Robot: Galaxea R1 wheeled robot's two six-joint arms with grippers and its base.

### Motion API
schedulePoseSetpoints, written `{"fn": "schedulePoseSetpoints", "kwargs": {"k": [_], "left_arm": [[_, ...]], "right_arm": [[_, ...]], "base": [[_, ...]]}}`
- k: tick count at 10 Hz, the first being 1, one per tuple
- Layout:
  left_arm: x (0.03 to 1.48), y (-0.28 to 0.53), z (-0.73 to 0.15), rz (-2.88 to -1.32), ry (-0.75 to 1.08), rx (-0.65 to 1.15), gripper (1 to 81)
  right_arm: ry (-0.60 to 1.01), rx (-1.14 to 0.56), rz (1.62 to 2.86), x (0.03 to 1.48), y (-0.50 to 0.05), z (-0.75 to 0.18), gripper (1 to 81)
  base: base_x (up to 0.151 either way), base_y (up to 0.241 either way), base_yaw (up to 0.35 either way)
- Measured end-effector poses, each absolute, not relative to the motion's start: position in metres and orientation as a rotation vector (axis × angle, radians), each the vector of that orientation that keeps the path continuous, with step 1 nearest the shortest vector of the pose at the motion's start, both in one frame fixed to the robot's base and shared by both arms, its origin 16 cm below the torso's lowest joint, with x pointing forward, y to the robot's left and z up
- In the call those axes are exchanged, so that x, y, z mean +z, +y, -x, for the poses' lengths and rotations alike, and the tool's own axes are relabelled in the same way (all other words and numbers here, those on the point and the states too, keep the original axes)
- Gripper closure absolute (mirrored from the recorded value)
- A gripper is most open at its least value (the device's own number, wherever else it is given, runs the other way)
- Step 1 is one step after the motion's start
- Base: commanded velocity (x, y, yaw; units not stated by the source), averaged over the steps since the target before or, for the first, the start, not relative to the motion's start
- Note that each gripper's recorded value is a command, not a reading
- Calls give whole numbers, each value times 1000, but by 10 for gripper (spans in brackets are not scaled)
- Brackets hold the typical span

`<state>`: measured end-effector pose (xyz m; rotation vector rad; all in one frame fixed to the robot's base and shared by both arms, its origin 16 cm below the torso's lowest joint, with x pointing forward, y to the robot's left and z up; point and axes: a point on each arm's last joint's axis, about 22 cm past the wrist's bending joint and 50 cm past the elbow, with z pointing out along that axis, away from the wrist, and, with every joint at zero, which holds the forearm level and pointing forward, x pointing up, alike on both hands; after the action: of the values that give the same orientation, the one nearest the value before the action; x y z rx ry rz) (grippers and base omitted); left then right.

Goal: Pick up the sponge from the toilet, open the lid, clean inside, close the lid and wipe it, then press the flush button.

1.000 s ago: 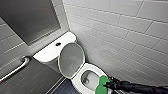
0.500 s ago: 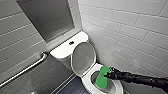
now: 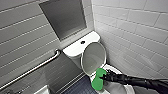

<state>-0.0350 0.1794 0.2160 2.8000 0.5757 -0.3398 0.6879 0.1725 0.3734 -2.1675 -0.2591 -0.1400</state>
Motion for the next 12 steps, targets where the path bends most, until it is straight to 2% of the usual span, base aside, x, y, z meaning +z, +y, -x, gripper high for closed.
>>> {"fn": "schedulePoseSetpoints", "kwargs": {"k": [4, 7, 9, 12], "left_arm": [[215, 181, 33, -2802, 576, -334, 10], [215, 180, 33, -2802, 577, -335, 10], [215, 181, 33, -2802, 577, -335, 10], [215, 180, 33, -2801, 576, -334, 10]], "right_arm": [[-105, -168, 2215, 346, 167, -725, 811], [-10, -164, 2163, 345, 203, -730, 811], [31, -106, 2152, 330, 214, -700, 811], [87, -57, 2135, 303, 202, -668, 811]], "base": [[0, 0, 0], [0, 0, 0], [0, 0, 0], [0, 0, 0]]}}
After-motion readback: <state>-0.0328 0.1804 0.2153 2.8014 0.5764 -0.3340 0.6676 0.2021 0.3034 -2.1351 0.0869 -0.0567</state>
